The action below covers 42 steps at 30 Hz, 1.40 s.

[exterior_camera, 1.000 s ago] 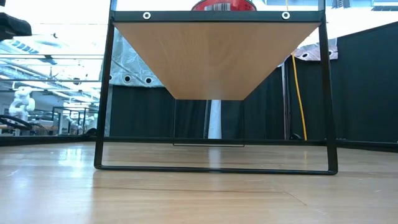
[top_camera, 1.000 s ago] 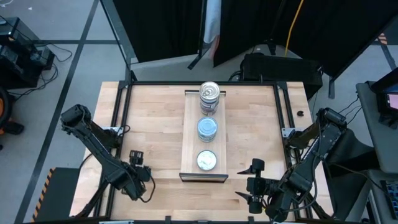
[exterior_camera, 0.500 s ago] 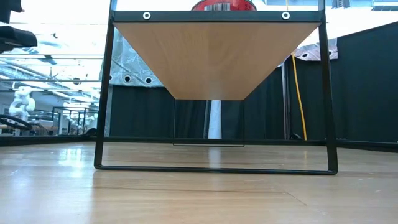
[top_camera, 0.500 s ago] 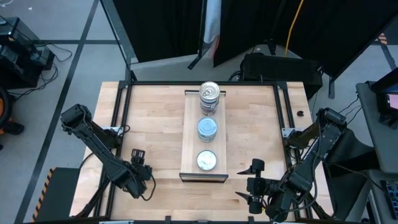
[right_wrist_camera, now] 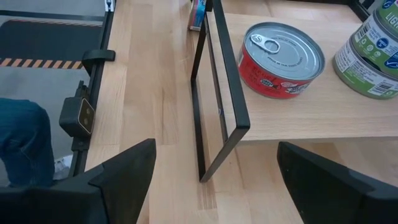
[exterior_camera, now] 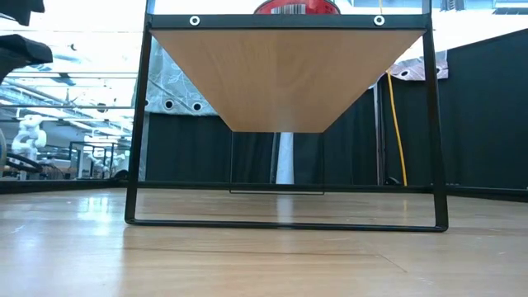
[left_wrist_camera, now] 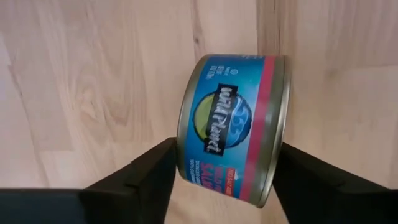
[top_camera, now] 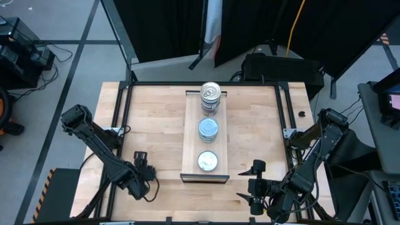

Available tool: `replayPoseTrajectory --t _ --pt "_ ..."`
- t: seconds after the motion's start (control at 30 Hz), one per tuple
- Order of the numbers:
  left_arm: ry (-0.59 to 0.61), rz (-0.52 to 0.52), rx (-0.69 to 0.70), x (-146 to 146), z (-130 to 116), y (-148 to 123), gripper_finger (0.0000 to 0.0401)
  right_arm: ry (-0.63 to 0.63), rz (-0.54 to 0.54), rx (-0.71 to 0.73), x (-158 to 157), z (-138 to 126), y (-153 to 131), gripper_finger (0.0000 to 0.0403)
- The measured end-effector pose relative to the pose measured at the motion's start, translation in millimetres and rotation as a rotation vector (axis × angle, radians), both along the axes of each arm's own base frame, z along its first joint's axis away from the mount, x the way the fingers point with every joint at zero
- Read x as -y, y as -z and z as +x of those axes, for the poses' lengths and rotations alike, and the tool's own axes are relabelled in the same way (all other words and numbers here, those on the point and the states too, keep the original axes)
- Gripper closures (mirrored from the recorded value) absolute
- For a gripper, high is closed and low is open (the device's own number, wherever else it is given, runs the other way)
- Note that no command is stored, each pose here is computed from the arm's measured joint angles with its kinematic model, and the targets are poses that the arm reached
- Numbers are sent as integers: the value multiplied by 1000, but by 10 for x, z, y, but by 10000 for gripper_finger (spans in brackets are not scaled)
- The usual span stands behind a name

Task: Stack canned seafood by type on shelf
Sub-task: Stack the blue-pink tuna can on the other blue-pink tuna can

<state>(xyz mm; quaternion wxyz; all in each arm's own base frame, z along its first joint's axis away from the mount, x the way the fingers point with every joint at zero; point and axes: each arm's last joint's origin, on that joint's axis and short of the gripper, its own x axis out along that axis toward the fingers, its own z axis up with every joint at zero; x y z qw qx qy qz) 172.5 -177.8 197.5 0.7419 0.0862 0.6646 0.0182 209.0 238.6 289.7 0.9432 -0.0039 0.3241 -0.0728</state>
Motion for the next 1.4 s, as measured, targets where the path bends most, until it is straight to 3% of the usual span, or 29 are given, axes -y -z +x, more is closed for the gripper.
replayPoseTrajectory --t 0.27,0.7,0.8,0.97,1.07,1.23,1.4 --pt "-60 -27 7 -4 25 1 130 0 0 0 0 0 0 74" --pt "54 -30 31 -70 87 138 129 -2 -2 0 0 0 0 74" --pt "57 -41 46 -68 111 137 146 -2 -3 0 0 0 0 74" --pt "55 -35 54 -68 111 133 211 -4 -6 -1 0 0 0 74" --pt "22 -33 53 -78 100 113 212 -5 -6 -1 0 -1 0 74" --pt "-94 -123 114 -11 119 -242 212 -7 -9 -2 0 0 0 74" --pt "-128 -319 364 78 156 -1080 212 -36 -47 -8 0 0 0 74"
